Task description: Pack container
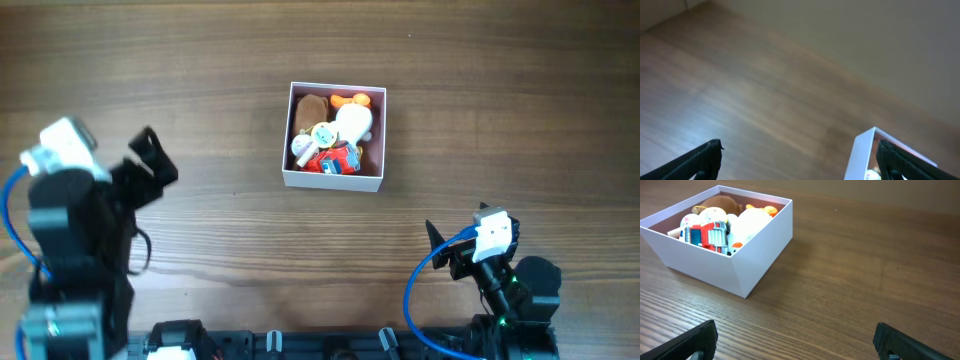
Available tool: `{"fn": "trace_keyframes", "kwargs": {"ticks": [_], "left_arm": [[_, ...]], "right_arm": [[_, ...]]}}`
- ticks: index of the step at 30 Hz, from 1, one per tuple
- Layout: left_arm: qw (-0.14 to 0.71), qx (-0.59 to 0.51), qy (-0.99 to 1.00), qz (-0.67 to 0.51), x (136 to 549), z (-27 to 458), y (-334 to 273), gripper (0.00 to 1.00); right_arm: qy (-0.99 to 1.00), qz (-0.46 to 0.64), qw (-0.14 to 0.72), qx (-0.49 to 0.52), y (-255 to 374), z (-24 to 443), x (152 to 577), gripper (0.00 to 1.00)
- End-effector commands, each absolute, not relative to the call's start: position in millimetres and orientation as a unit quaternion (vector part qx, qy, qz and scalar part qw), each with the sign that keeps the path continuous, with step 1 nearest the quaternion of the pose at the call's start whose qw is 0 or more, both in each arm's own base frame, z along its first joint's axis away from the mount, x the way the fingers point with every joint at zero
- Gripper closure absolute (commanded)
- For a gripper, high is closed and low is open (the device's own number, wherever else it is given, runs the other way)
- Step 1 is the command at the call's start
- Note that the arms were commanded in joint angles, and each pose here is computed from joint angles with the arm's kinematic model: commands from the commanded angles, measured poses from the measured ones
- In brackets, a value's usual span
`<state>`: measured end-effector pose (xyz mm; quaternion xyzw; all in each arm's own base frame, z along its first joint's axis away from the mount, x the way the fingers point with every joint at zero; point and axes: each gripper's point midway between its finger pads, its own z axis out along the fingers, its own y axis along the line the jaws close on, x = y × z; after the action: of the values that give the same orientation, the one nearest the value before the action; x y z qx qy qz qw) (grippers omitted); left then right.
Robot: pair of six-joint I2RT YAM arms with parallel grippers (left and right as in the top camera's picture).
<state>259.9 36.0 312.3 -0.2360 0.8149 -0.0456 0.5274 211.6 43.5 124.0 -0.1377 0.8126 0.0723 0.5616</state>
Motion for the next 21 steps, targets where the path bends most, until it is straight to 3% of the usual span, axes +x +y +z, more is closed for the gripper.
{"fn": "trace_keyframes", "kwargs": {"ticks": [1, 9, 21], "left_arm": [[0.526, -0.208, 0.821, -0.079, 245, 268, 22, 0.0], [0.562, -0.127, 0.812, -0.096, 230, 190, 3, 0.0], [0.591, -0.047, 0.803, -0.064, 219, 153, -6, 0.0]], "right_arm": [[0.813, 0.063, 0.562, -0.137, 40, 122, 212, 0.0], [0.813, 0.063, 0.562, -0.137, 40, 122, 212, 0.0], [0.813, 0.063, 0.562, -0.137, 40, 122, 212, 0.0]]}}
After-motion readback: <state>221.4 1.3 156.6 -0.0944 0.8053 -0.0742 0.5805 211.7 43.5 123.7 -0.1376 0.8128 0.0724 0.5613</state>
